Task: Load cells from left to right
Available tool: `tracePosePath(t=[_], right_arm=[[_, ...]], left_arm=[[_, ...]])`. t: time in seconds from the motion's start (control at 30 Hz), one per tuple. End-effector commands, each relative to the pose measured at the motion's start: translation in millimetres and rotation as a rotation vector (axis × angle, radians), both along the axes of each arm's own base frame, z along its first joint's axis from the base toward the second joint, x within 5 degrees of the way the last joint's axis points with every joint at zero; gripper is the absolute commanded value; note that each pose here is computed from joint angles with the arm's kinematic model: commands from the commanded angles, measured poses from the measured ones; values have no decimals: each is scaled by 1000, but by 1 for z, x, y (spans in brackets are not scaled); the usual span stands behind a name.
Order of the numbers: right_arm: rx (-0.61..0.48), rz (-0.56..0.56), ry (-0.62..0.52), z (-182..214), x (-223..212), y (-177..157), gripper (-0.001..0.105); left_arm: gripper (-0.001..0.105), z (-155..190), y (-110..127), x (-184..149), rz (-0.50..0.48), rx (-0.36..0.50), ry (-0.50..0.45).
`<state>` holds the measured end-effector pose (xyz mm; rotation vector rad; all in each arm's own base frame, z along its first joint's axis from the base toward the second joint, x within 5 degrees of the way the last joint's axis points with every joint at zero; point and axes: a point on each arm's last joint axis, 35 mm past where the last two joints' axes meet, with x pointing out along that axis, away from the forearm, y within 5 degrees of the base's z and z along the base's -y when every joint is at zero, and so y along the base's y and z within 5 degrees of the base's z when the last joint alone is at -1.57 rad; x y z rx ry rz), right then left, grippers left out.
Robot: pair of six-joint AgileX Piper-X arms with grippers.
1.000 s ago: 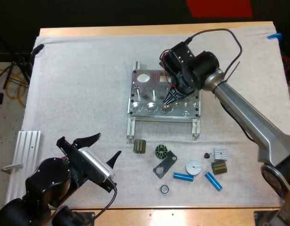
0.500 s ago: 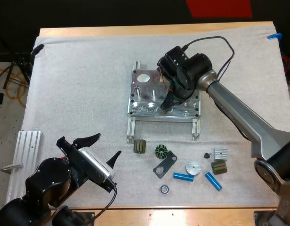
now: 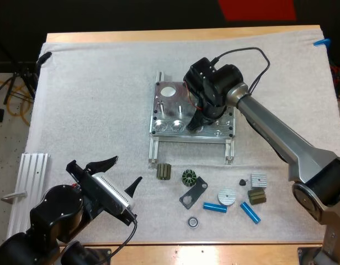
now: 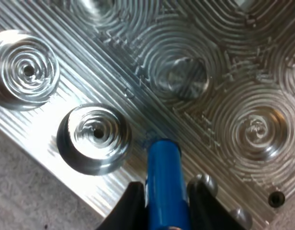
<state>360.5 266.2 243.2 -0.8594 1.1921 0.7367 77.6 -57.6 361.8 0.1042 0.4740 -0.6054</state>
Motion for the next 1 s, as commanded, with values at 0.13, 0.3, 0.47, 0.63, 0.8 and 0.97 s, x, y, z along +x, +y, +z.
tracePosePath(t=[0.13, 0.3, 0.47, 0.63, 0.8, 0.97], right_arm=[[10, -5, 1, -1, 2, 1, 0], [14, -8, -4, -9, 5, 3, 0], [23, -51, -1, -18, 9, 6, 0], [16, -76, 16, -20, 8, 5, 0], [-36, -111, 10, -21, 6, 2, 0], [-54, -132, 31, -23, 6, -1, 0]], left_arm=[[61, 4, 1, 0, 21, -23, -17], [61, 4, 1, 0, 21, -23, -17], [61, 4, 1, 0, 21, -23, -17], [61, 4, 1, 0, 21, -23, -17], [61, 4, 1, 0, 21, -23, -17], [61, 4, 1, 0, 21, -23, -17]])
